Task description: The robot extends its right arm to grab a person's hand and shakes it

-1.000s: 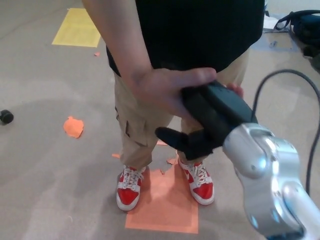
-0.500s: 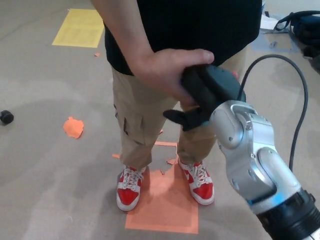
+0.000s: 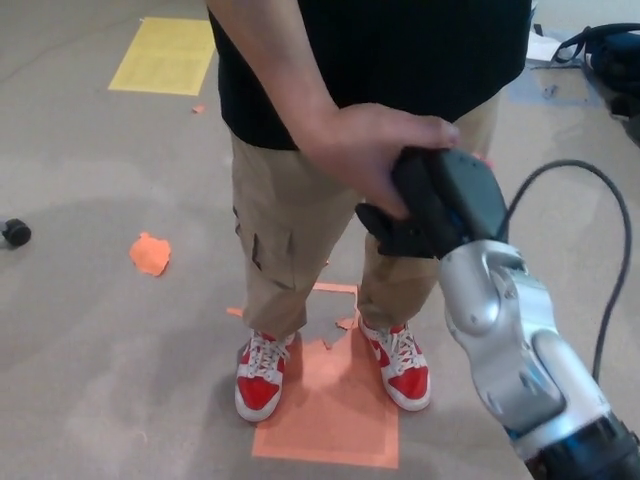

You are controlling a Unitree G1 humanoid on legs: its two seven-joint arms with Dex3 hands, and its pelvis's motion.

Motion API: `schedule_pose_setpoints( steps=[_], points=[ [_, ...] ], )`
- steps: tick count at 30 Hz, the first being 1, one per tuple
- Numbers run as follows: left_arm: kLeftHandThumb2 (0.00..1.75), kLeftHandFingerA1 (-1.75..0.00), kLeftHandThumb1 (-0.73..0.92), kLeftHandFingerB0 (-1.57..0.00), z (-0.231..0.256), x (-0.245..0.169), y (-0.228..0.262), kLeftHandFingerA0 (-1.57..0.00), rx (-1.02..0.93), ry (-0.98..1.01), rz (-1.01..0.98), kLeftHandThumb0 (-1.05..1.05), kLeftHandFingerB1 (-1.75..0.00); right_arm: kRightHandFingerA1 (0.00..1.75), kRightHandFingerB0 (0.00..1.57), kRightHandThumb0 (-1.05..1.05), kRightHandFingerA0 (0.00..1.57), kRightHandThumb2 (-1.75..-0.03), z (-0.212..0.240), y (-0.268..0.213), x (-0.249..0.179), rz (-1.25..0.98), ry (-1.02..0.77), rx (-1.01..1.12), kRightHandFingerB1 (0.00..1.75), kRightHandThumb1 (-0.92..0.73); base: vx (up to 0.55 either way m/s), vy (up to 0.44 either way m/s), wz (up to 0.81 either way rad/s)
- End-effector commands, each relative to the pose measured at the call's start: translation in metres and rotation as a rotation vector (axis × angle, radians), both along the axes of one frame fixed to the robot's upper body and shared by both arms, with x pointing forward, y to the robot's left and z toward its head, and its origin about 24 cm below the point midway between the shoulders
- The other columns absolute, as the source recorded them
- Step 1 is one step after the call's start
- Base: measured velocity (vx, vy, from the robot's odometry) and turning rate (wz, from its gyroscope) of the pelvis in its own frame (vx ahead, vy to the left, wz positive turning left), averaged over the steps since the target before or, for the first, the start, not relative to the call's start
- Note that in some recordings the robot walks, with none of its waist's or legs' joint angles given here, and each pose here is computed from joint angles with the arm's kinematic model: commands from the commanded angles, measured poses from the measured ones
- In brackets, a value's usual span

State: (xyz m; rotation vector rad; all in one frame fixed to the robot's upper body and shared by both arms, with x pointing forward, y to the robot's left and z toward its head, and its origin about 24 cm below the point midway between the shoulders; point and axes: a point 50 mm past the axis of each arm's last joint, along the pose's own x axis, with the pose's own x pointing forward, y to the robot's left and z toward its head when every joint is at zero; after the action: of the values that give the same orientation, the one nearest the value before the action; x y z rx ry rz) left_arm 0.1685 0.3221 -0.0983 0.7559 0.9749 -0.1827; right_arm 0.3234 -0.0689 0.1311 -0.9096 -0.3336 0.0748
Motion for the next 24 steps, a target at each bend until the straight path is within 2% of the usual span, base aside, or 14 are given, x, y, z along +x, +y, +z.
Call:
schedule_pose_setpoints(
  steps=[1,3,5,7,8,10,11,15,17,18,21,22,23,24],
  points=[
    [0.73,-0.36,0.92,-0.25,0.004,-0.001,0.009,-0.29,0.021,-0.013,0.021,-0.8,-0.34,1.62,0.38,-0.12,0.63,-0.56,0.021,-0.01,-0.037,0.042,-0.091,0.074,0.29,-0.79,0.0,0.0,0.0],
    [0.73,-0.35,0.92,-0.23,0.005,0.0,0.009,-0.28,0.032,0.001,0.008,-0.83,-0.33,1.65,0.35,-0.09,0.54,-0.57,0.035,-0.009,-0.051,0.067,-0.134,0.094,0.29,-0.79,0.0,0.0,0.0],
    [0.73,-0.34,0.92,-0.2,0.007,0.004,0.01,-0.25,0.018,0.004,0.029,-0.83,-0.32,1.43,0.29,-0.15,0.63,-0.64,0.061,-0.007,-0.08,0.113,-0.219,0.12,0.32,-0.8,0.0,0.0,0.0],
    [0.75,-0.35,0.92,-0.21,0.007,0.004,0.01,-0.25,0.035,0.008,0.005,-0.85,-0.33,1.51,0.29,-0.18,0.6,-0.63,0.07,-0.008,-0.096,0.156,-0.251,0.149,0.31,-0.81,0.0,0.0,0.0],
    [0.73,-0.35,0.92,-0.25,0.007,0.004,0.01,-0.28,0.037,0.007,0.013,-0.86,-0.33,0.69,0.3,-0.21,0.71,-0.63,0.077,-0.01,-0.107,0.179,-0.296,0.158,0.3,-0.78,0.0,0.0,0.0],
    [0.71,-0.35,0.92,-0.24,0.007,0.005,0.01,-0.29,0.027,-0.001,0.04,-0.84,-0.32,0.66,0.3,-0.26,0.74,-0.68,0.087,-0.013,-0.122,0.203,-0.373,0.153,0.33,-0.79,0.0,0.0,0.0],
    [0.73,-0.35,0.92,-0.25,0.007,0.005,0.01,-0.28,0.022,-0.001,0.043,-0.85,-0.33,0.77,0.29,-0.24,0.74,-0.63,0.089,-0.015,-0.125,0.207,-0.385,0.151,0.3,-0.79,0.0,0.0,0.0],
    [0.75,-0.36,0.92,-0.26,0.007,0.007,0.01,-0.29,0.051,0.011,0.015,-0.82,-0.34,0.81,0.28,-0.16,0.74,-0.63,0.093,-0.019,-0.129,0.203,-0.405,0.15,0.3,-0.76,0.0,0.0,0.0],
    [0.75,-0.35,0.92,-0.26,0.008,0.006,0.01,-0.29,0.047,0.005,0.016,-0.82,-0.34,0.69,0.28,-0.16,0.73,-0.64,0.088,-0.018,-0.121,0.201,-0.362,0.169,0.31,-0.76,0.0,0.0,0.0],
    [0.74,-0.34,0.92,-0.19,0.007,0.006,0.01,-0.24,0.031,0.008,0.015,-0.85,-0.32,0.62,0.15,-0.13,0.44,-1.01,0.077,-0.017,-0.108,0.182,-0.283,0.17,0.48,-0.58,0.0,0.0,0.0],
    [0.73,-0.36,0.92,-0.24,0.011,0.011,0.01,-0.29,0.039,-0.02,0.006,-0.8,-0.33,0.63,0.16,-0.08,0.48,-0.99,0.051,-0.017,-0.076,0.117,-0.123,0.165,0.48,-0.57,0.0,0.0,0.0],
    [0.71,-0.34,0.92,-0.23,0.013,0.013,0.011,-0.29,0.039,-0.036,0.012,-0.8,-0.32,0.5,0.3,-0.02,0.65,-0.61,0.04,-0.017,-0.062,0.09,-0.079,0.154,0.31,-0.74,0.0,0.0,0.0],
    [0.71,-0.34,0.92,-0.23,0.013,0.014,0.012,-0.29,0.025,-0.039,0.032,-0.8,-0.32,0.5,0.3,-0.02,0.65,-0.61,0.032,-0.018,-0.055,0.082,-0.062,0.149,0.31,-0.74,0.0,0.0,0.0],
    [0.73,-0.35,0.92,-0.22,0.014,0.014,0.013,-0.28,0.021,-0.043,0.033,-0.77,-0.32,0.65,0.17,0.02,0.54,-0.96,0.023,-0.019,-0.045,0.071,-0.024,0.151,0.48,-0.53,0.0,0.0,0.0]
  ],
)
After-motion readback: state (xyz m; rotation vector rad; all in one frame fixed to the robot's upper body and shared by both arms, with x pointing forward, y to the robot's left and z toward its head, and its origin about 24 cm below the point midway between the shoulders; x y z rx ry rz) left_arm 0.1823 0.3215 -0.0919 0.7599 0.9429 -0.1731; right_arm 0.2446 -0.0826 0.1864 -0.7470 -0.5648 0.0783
